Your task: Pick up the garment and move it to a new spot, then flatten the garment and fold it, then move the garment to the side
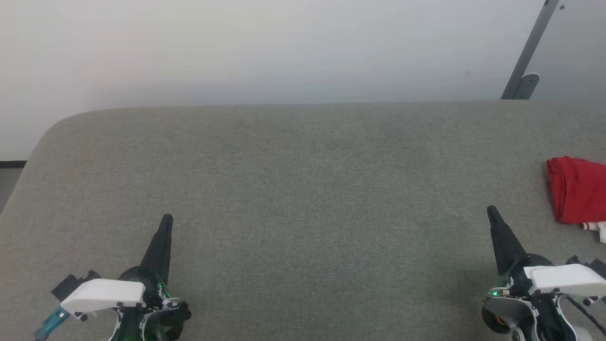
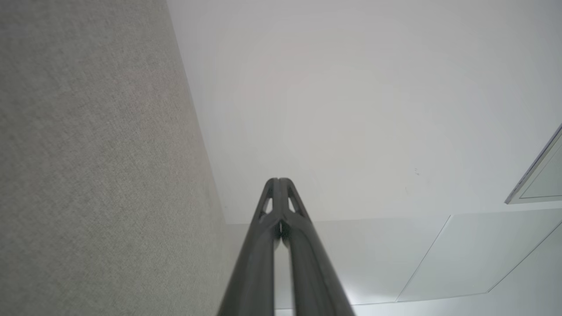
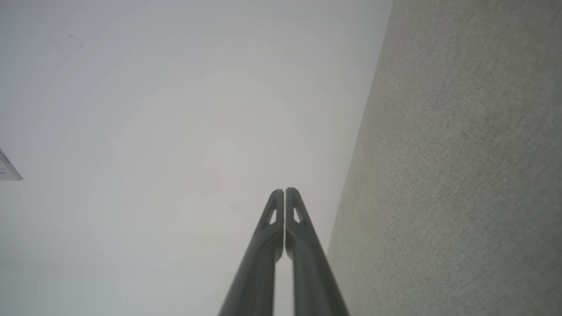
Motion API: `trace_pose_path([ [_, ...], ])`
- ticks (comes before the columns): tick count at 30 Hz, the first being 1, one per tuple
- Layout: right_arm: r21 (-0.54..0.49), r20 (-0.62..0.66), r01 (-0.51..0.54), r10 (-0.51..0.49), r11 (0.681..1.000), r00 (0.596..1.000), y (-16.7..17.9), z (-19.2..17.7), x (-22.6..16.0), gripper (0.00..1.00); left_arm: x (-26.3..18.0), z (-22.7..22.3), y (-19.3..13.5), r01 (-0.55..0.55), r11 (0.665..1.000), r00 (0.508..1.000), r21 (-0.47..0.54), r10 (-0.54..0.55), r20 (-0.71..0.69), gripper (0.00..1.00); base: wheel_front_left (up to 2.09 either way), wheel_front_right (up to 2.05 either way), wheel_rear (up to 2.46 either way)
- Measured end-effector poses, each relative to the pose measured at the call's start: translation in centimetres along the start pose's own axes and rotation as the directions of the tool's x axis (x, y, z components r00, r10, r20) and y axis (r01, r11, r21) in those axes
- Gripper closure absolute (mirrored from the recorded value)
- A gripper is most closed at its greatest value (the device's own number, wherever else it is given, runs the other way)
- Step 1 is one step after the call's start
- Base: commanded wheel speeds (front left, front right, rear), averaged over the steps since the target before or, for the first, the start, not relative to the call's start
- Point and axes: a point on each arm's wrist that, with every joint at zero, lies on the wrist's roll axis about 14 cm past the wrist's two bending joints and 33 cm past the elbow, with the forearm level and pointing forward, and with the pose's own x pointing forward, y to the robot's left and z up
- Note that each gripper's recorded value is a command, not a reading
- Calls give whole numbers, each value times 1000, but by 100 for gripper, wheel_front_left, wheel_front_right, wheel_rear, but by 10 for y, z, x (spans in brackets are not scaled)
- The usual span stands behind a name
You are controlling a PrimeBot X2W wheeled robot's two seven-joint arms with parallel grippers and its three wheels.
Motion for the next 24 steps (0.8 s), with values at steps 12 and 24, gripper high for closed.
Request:
trace_pose_path([
  [12, 0, 0, 0, 0, 1000, 1000, 0, 0, 0, 100, 0, 0, 0, 0, 1000, 1000, -1, 0, 0, 100, 0, 0, 0],
  [24, 0, 0, 0, 0, 1000, 1000, 0, 0, 0, 100, 0, 0, 0, 0, 1000, 1000, 0, 0, 0, 100, 0, 0, 0],
])
